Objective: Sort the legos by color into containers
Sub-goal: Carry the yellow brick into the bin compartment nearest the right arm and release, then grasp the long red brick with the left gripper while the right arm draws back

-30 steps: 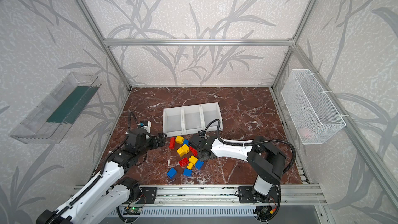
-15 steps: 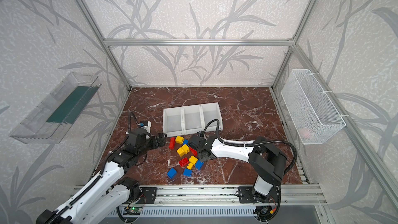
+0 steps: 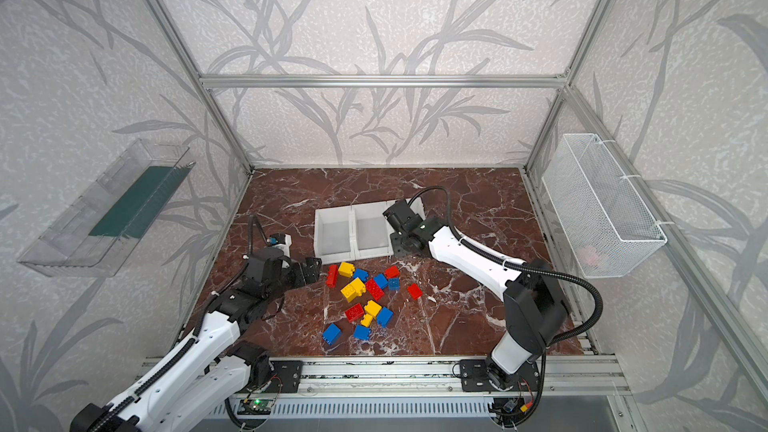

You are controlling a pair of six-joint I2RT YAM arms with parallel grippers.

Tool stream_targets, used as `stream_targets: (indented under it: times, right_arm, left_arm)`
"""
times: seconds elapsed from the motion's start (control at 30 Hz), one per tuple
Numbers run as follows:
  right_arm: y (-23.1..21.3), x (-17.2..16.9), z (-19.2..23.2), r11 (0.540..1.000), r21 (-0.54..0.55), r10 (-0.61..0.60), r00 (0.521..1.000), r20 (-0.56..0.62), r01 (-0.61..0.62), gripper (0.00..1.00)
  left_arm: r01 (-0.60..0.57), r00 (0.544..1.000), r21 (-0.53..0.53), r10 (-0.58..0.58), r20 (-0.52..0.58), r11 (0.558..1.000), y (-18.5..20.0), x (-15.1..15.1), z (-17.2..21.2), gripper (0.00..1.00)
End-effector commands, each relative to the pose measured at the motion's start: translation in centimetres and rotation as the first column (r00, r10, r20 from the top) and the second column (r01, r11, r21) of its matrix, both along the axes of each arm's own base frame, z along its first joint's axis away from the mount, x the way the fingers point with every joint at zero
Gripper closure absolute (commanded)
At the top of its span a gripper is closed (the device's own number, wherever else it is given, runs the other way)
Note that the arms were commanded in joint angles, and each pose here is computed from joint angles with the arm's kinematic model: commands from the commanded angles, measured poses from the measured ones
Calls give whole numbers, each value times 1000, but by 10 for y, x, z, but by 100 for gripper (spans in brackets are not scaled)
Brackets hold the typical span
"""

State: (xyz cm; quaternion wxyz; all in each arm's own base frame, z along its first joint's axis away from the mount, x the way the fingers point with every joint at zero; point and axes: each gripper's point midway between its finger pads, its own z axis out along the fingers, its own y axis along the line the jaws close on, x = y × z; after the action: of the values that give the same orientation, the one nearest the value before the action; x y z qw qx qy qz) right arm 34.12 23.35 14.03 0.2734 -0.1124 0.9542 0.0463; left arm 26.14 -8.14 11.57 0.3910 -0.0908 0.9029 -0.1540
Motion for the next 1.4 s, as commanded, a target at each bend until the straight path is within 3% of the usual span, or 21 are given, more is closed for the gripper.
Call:
stream_targets:
  times: [0.0, 0.2, 0.37, 0.6, 0.8, 1.37]
  right_arm:
    - [-2, 28, 5, 1000, 20, 10, 1000, 14, -10, 55]
    - [-4, 58, -8, 1000, 3, -6, 1000, -30, 6, 51]
    - [-4, 59, -7, 1000, 7, -13, 1000, -28, 13, 30]
    - [-10, 50, 6, 999, 29, -18, 1000, -8, 19, 23]
    - [-14, 23, 17, 994, 110, -9, 1000, -7, 9, 22]
    - [-73, -90, -8, 982, 148, -103, 991, -81, 115, 22]
  left_arm:
    - [-10, 1000, -2, 10, -3, 1000, 1, -1, -2, 1]
    - [-4, 1000, -3, 4, -4, 1000, 0, -2, -1, 1]
    - [-7, 1000, -9, 7, -5, 1000, 0, -4, -2, 1]
    - [0, 1000, -13, 0, -9, 1000, -2, -4, -3, 1]
    - [19, 999, -13, -20, -26, 1000, -5, -7, -4, 2]
    - [139, 978, 12, -135, -157, 990, -35, -15, -40, 18]
